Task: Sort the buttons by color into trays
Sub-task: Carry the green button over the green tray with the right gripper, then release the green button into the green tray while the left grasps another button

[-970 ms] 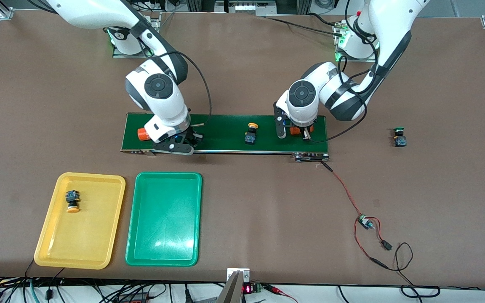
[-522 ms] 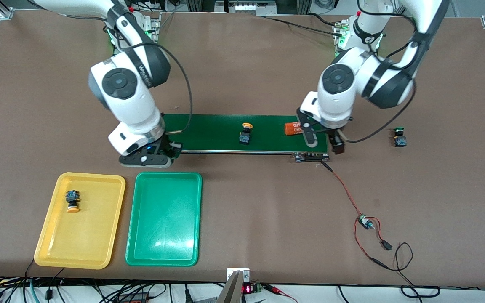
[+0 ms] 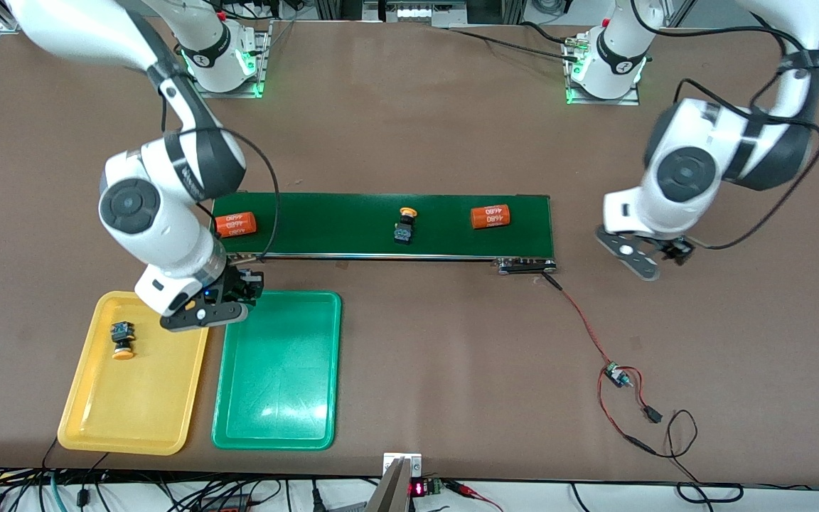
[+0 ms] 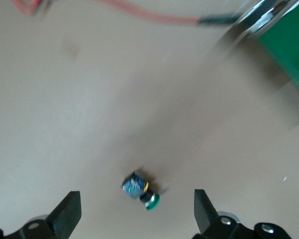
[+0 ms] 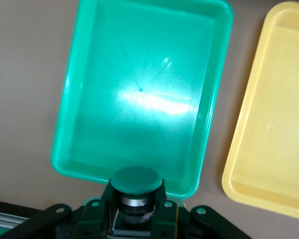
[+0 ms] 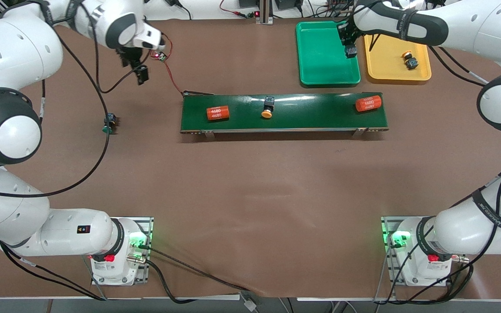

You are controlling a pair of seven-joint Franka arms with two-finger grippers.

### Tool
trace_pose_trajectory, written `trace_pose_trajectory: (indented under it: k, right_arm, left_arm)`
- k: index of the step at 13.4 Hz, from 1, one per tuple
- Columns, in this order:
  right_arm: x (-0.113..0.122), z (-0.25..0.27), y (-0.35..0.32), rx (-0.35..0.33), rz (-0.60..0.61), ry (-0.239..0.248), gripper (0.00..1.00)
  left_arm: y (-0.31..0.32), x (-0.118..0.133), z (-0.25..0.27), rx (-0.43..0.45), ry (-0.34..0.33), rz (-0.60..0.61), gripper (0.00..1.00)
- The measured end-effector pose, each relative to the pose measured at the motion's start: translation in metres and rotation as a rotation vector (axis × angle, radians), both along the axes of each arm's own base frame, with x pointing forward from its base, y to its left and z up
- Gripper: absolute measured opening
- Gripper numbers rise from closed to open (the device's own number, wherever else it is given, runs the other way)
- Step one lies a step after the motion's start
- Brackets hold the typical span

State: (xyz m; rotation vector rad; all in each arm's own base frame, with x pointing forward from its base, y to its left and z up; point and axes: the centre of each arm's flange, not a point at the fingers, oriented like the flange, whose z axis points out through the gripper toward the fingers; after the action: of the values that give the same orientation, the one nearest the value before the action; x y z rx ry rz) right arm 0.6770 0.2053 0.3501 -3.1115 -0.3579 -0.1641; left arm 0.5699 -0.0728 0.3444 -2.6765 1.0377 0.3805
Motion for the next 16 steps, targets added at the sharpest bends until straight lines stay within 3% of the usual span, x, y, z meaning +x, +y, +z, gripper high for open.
trace_pose_trajectory:
  k: [2,5,7,10,14,16]
  right_arm:
    - [0.010,-0.036,-0.009,0.005,0.086,-0.003,0.33]
    - [0.020,-0.079,-0.014,0.026,0.177,-0.039,0.33]
    - [0.027,-0.098,-0.019,0.035,0.219,-0.081,0.33]
    - [0.034,-0.120,-0.026,0.048,0.243,-0.134,0.33]
    - [0.036,-0.121,-0.025,0.054,0.244,-0.152,0.34]
    - [0.037,-0.119,-0.025,0.055,0.243,-0.158,0.43]
  left_arm:
    - [0.053,0.001,-0.025,0.015,0.037,0.155,1.00]
    - [0.125,-0.003,-0.056,-0.135,0.080,0.489,1.00]
    - [0.161,-0.006,-0.057,-0.181,0.066,0.623,1.00]
    - [0.183,-0.003,-0.062,-0.157,0.008,0.639,1.00]
    - [0.178,-0.026,-0.126,-0.139,0.034,0.634,1.00]
    - [0.179,-0.041,-0.155,-0.135,0.032,0.632,1.00]
